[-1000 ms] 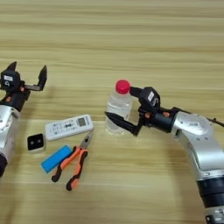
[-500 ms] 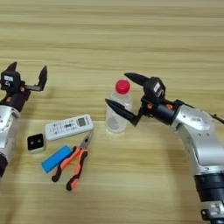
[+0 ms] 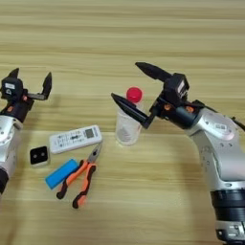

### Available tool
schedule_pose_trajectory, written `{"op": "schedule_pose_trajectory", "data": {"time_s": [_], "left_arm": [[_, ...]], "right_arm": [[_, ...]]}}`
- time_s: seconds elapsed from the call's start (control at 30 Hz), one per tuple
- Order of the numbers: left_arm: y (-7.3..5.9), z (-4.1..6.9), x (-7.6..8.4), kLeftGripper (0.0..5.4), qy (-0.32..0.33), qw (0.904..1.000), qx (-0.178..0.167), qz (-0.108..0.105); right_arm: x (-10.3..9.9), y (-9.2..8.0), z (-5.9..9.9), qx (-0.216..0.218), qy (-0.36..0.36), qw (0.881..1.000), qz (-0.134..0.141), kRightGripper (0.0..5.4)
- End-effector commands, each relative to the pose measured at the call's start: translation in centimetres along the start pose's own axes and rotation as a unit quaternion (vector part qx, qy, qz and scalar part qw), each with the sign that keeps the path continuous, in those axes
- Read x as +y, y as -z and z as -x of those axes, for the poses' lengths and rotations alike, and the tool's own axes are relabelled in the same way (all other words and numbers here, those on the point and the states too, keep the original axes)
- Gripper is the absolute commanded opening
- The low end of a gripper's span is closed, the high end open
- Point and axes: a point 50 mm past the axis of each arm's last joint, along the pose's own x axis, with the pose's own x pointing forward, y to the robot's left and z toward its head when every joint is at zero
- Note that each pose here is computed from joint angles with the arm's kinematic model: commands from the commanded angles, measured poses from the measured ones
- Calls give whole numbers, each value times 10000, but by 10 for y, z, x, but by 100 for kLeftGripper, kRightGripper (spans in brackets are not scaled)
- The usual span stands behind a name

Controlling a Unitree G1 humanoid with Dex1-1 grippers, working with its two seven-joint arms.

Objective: Move the objects on the table

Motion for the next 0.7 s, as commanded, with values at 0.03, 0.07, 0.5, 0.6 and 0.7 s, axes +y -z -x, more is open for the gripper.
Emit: {"op": "schedule_pose_trajectory", "data": {"time_s": [0.03,0.07,0.5,0.6,0.7], "left_arm": [[-4,-5,-3,540,50,9999,-107,-32],[-4,-6,-3,540,50,9999,-108,-32],[-4,-6,-4,540,35,9999,-120,-30],[-5,-6,-4,540,36,9999,-122,-30],[-5,-6,-4,540,34,9999,-128,-29]], "right_arm": [[7,-15,-1,-382,-277,9988,126,539],[8,-16,-1,-420,-354,9984,101,539],[35,-25,2,-566,-1207,9910,69,539],[46,-26,2,-498,-1492,9875,72,539],[52,-25,2,-434,-1628,9857,55,539]]}}
